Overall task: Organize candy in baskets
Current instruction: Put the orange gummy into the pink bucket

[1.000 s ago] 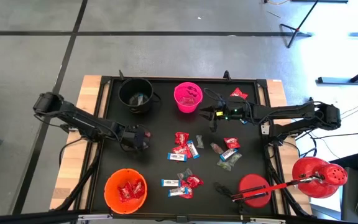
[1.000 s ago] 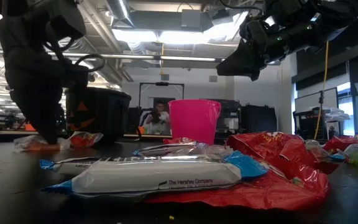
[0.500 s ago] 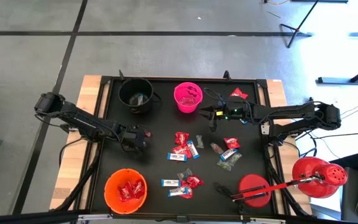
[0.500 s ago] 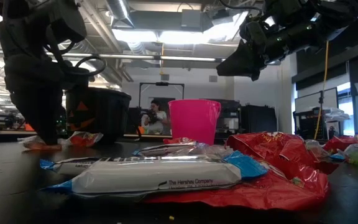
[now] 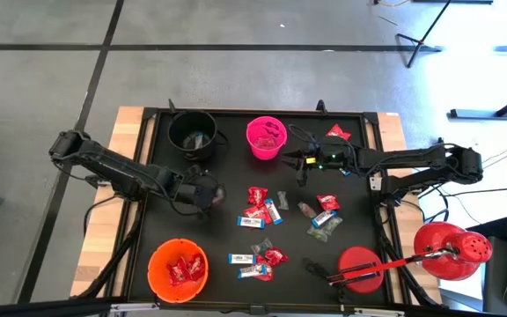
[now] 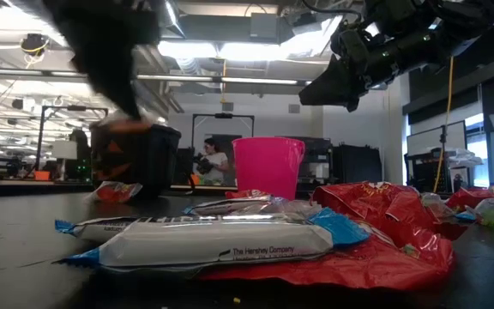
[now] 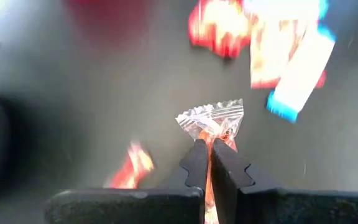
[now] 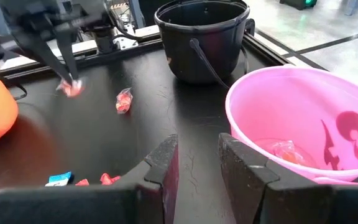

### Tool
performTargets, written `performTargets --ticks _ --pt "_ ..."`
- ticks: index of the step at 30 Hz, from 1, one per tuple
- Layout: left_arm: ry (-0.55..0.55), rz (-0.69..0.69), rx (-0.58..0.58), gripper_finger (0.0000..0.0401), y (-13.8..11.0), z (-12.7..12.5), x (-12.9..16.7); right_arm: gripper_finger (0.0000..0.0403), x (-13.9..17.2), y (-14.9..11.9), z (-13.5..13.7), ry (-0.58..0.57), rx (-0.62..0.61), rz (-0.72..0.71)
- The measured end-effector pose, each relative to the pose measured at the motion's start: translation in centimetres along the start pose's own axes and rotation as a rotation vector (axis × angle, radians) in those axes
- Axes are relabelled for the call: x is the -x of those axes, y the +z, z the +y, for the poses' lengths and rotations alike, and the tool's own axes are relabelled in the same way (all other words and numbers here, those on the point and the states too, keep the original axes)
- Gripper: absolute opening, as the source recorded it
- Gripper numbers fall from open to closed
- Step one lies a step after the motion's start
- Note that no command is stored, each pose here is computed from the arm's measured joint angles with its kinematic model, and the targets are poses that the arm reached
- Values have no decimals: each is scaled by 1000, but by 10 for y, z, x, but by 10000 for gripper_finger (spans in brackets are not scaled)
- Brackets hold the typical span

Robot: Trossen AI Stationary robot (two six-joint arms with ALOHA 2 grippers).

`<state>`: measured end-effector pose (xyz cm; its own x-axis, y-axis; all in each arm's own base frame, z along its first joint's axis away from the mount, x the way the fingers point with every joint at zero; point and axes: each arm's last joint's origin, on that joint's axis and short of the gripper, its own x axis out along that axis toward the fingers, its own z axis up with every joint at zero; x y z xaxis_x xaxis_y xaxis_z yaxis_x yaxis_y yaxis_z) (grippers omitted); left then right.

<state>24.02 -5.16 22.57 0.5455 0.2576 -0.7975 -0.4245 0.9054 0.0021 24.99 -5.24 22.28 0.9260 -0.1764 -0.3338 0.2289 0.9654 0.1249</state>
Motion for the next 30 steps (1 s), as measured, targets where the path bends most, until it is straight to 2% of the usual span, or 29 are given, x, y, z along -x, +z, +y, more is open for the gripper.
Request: performTargets --ticks 6,13,17,21,30 --pt "119 -212 -74 0 30 -1 13 111 0 6 3 84 -7 -56" --pt "208 -388 -70 0 56 9 8 111 1 13 4 113 -17 -126" --pt "209 -479 -76 0 74 17 5 111 1 15 4 109 -16 -143" --pt "151 -524 -73 0 86 28 3 111 2 18 5 104 -25 -174" --pt "152 -545 -58 0 91 31 -4 111 -6 28 6 146 -65 -339"
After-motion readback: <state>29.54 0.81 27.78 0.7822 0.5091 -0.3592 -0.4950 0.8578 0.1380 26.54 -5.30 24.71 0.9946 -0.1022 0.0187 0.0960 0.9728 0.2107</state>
